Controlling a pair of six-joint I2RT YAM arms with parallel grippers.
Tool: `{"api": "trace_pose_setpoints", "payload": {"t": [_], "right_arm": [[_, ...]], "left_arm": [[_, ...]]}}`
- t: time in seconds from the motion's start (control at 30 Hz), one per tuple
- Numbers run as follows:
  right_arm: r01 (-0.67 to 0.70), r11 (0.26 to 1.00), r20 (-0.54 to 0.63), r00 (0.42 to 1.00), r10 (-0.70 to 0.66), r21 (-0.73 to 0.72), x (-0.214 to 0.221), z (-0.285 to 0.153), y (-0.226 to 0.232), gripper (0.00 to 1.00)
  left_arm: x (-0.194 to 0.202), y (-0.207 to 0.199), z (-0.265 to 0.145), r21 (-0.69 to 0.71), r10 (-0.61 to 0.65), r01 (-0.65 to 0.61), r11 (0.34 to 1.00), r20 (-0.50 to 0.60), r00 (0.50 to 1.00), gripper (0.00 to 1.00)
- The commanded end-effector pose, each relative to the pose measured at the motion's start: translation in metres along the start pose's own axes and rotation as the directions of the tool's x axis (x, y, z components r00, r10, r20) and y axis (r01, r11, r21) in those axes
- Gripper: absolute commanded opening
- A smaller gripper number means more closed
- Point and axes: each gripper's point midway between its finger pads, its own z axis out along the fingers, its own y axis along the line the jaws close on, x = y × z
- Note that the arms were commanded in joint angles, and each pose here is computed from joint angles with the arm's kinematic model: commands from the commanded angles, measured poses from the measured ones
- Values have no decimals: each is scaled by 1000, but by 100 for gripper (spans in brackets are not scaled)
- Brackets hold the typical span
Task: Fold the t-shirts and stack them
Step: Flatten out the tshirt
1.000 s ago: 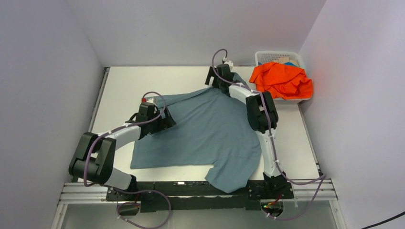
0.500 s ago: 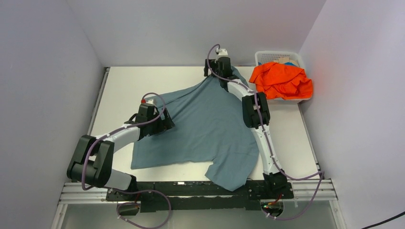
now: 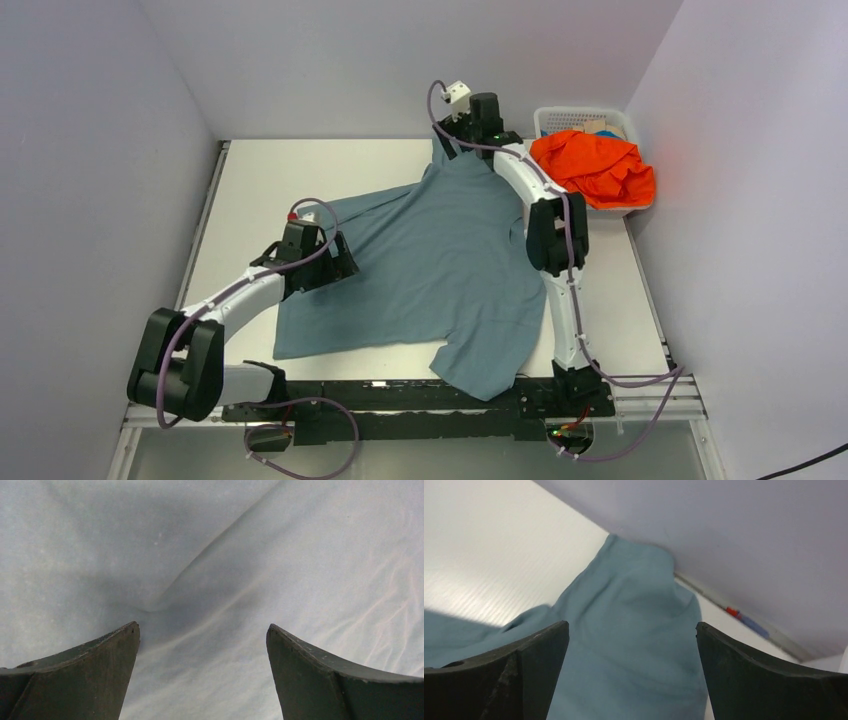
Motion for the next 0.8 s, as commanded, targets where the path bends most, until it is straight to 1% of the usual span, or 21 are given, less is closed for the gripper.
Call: {"api": "trace_pose_setpoints", "payload": {"t": [0.0, 0.07, 0.13, 0.2, 0.27, 0.33, 0.4, 0.5, 0.57, 0.6, 0.67, 0.77], "right_arm": [[-190, 981, -72, 980, 186, -47, -21, -72, 9, 100], [-359, 933, -71, 932, 356, -29, -14, -97, 21, 100], [-511, 857, -80, 859, 506, -66, -1, -123, 48, 100], [-588, 799, -96, 809, 580, -123, 14, -146, 82, 100], [-628, 769, -120, 778, 616, -122, 34, -164, 110, 100], [-631, 763, -160, 775, 612, -136, 52, -178, 137, 100], [-625, 770, -185, 778, 600, -127, 62, -187, 154, 100], [-609, 788, -218, 784, 581, -92, 81, -193, 168, 100], [-613, 788, -234, 775, 588, -52, 96, -194, 169, 100], [-613, 790, -260, 767, 587, -24, 108, -196, 169, 100], [-609, 793, -267, 759, 595, 36, 124, -198, 164, 100], [-601, 796, -288, 753, 591, 63, 139, -200, 165, 100]], "left_arm": [[-23, -1, -15, -30, 19, -16, 999, 76, 997, 99], [-38, -10, -22, -13, 21, -19, 1000, 123, 992, 99], [-58, -22, -29, 17, 9, -13, 1000, 174, 985, 99], [-80, -28, -30, 23, 1, -6, 1000, 226, 974, 99], [-101, -24, -26, -4, -11, 12, 1000, 262, 965, 99], [-117, -19, -17, -13, -34, 38, 999, 264, 964, 100], [-130, -9, -5, -24, -67, 75, 997, 258, 964, 99], [-140, 10, 11, -66, -100, 119, 991, 238, 966, 99], [-141, 20, 24, -95, -105, 127, 987, 214, 971, 98], [-141, 24, 30, -105, -104, 128, 986, 206, 973, 95], [-142, 31, 39, -128, -113, 138, 982, 183, 977, 88], [-140, 37, 52, -147, -126, 150, 978, 157, 979, 78]]}}
